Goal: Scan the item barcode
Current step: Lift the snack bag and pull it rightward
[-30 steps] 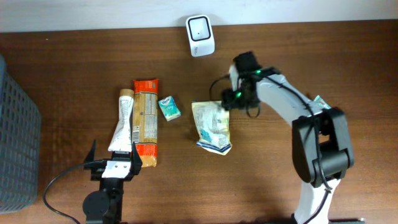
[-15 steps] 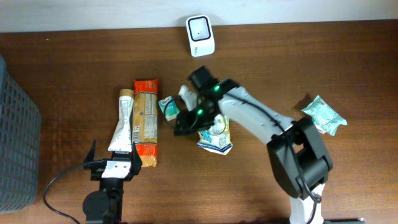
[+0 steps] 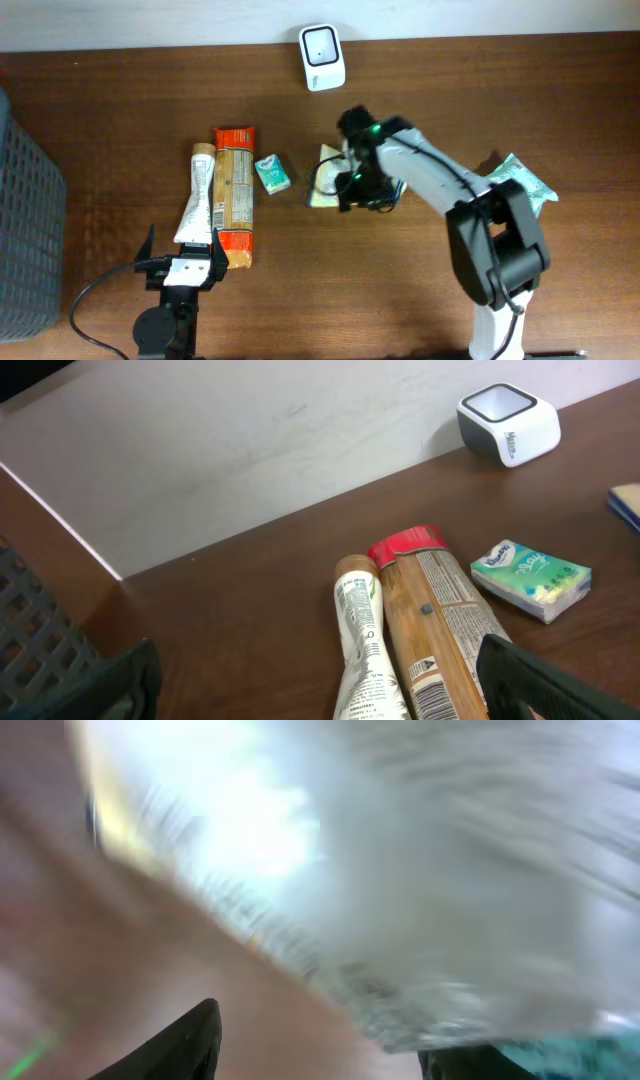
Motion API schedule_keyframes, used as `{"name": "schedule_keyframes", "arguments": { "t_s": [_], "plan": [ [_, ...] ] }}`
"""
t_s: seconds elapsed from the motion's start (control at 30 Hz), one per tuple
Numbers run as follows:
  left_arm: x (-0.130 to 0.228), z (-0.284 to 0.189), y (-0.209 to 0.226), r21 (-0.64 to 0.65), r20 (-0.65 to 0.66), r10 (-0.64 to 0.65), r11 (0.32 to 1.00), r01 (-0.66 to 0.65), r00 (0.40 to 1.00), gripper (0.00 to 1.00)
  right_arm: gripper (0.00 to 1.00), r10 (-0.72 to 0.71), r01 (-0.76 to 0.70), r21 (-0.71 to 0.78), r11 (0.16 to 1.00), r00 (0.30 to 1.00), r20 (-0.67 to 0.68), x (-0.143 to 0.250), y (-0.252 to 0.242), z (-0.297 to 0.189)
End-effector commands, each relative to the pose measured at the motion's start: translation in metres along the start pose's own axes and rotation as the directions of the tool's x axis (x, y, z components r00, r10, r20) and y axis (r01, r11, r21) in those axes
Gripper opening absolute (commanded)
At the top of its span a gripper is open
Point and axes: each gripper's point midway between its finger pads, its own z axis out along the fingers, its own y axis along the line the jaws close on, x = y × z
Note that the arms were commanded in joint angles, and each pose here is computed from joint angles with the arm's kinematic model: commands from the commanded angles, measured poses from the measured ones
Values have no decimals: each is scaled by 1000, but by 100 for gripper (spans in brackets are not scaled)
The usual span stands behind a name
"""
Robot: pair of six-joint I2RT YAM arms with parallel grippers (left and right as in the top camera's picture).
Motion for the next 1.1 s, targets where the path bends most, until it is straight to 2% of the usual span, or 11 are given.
{"name": "schedule_keyframes", "arguments": {
  "t_s": [0.0, 0.13, 0.27, 0.33, 0.4, 0.43, 0.6, 0.77, 0.9, 0.97, 1.07],
  "plan": [
    [2, 0, 0, -1, -2, 12, 1000, -12, 1000, 99, 61, -26, 29, -66, 997, 998, 56, -22, -13, -22],
    [2, 0, 0, -1, -2, 12, 1000, -12, 1000, 99, 67, -34, 67, -146, 987, 975, 218, -51, -14, -85],
    [2, 0, 0, -1, -2, 12, 1000, -12, 1000, 99, 73, 41, 11, -145, 989, 936, 349, -82, -72, -125],
    [2, 0, 0, -1, -2, 12, 1000, -12, 1000, 99, 85, -4, 57, -122, 991, 919, 395, -94, -93, -128],
    [2, 0, 0, -1, -2, 12, 1000, -12, 1000, 99, 98, -73, 130, -116, 985, 912, 404, -104, -97, -113],
    [2, 0, 0, -1, -2, 12, 1000, -12, 1000, 99, 99, -104, 169, -134, 976, 913, 394, -107, -93, -102],
    [2, 0, 0, -1, -2, 12, 1000, -12, 1000, 99, 99, -173, 296, -382, 876, 930, 323, -103, -63, -43],
    [2, 0, 0, -1, -2, 12, 1000, -12, 1000, 99, 100, -206, 283, -416, 864, 953, 221, -82, -63, -11],
    [2, 0, 0, -1, -2, 12, 1000, -12, 1000, 99, 93, -242, 300, -422, 855, 952, 186, -70, -55, 4],
    [2, 0, 0, -1, -2, 12, 1000, -12, 1000, 99, 82, -235, 287, -406, 868, 956, 173, -67, -54, 17],
    [2, 0, 0, -1, -2, 12, 1000, -12, 1000, 99, 37, -212, 261, -369, 892, 963, 167, -68, -55, 31]
  ]
}}
